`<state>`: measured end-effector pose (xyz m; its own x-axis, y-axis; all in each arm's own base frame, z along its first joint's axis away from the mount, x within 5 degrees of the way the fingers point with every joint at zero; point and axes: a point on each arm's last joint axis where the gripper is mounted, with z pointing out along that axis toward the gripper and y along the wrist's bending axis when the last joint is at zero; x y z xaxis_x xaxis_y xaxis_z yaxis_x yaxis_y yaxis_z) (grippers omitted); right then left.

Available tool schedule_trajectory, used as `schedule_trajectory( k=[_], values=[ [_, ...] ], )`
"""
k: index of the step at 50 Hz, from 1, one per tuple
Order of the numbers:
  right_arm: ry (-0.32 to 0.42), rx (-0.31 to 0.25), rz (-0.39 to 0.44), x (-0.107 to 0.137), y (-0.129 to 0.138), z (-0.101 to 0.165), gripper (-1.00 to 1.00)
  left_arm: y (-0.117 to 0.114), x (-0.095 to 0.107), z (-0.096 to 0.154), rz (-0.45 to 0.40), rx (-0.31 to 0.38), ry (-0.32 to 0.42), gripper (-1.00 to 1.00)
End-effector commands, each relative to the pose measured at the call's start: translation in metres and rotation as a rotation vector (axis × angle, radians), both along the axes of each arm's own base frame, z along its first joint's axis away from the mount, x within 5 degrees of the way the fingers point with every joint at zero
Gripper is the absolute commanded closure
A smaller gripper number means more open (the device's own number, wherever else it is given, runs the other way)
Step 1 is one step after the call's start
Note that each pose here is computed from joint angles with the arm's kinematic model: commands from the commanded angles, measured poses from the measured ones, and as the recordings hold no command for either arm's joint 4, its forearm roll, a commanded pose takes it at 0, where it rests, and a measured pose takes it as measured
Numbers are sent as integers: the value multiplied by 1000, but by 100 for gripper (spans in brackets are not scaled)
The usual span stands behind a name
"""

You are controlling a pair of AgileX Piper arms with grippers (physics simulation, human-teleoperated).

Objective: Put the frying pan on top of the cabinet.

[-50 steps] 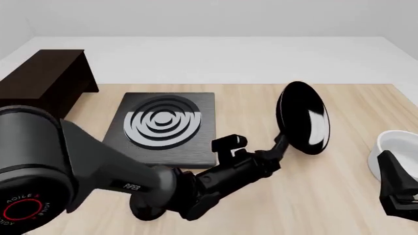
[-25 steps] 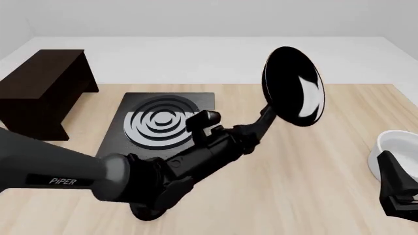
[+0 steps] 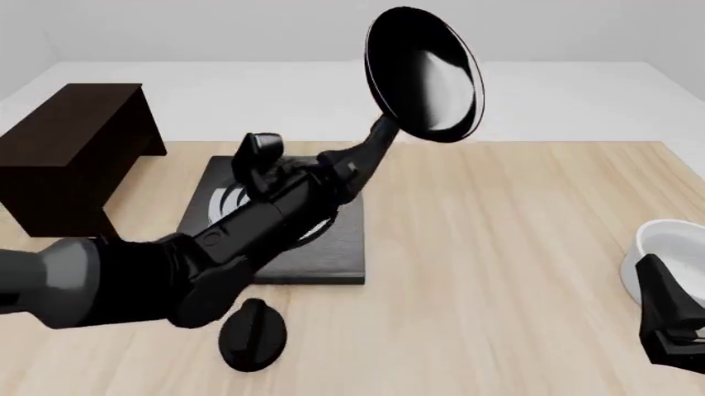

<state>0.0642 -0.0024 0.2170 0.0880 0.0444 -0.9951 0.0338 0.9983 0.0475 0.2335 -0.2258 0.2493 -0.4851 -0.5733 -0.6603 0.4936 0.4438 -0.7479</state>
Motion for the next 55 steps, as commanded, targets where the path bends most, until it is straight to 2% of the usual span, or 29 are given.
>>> schedule_trajectory(
  k=[1,6,20,25,29,39,43,51,55],
  values=[
    [0,-1,0,0,0,0,-100,35,1,32,81,-61,-75,100],
    [1,-2,0,0,0,0,-100,51,7,35,132,-73,-58,100],
    [1,-7,1,0,0,2,-100,102,5,57,277,-113,-94,100],
    [1,-9,2,0,0,3,-100,118,7,54,330,-139,-82,100],
    [1,-8,2,-1,0,4,-100,126,10,49,357,-169,-59,100],
    [1,-4,1,-1,0,2,-100,146,10,54,421,-202,-66,100],
    [1,-3,1,-1,0,4,-100,155,12,48,452,-243,-43,100],
    [1,-2,1,-1,0,4,-100,166,9,44,483,-276,-31,100],
    [2,-5,7,-1,0,4,-100,176,2,45,508,-322,-36,100]
  ],
)
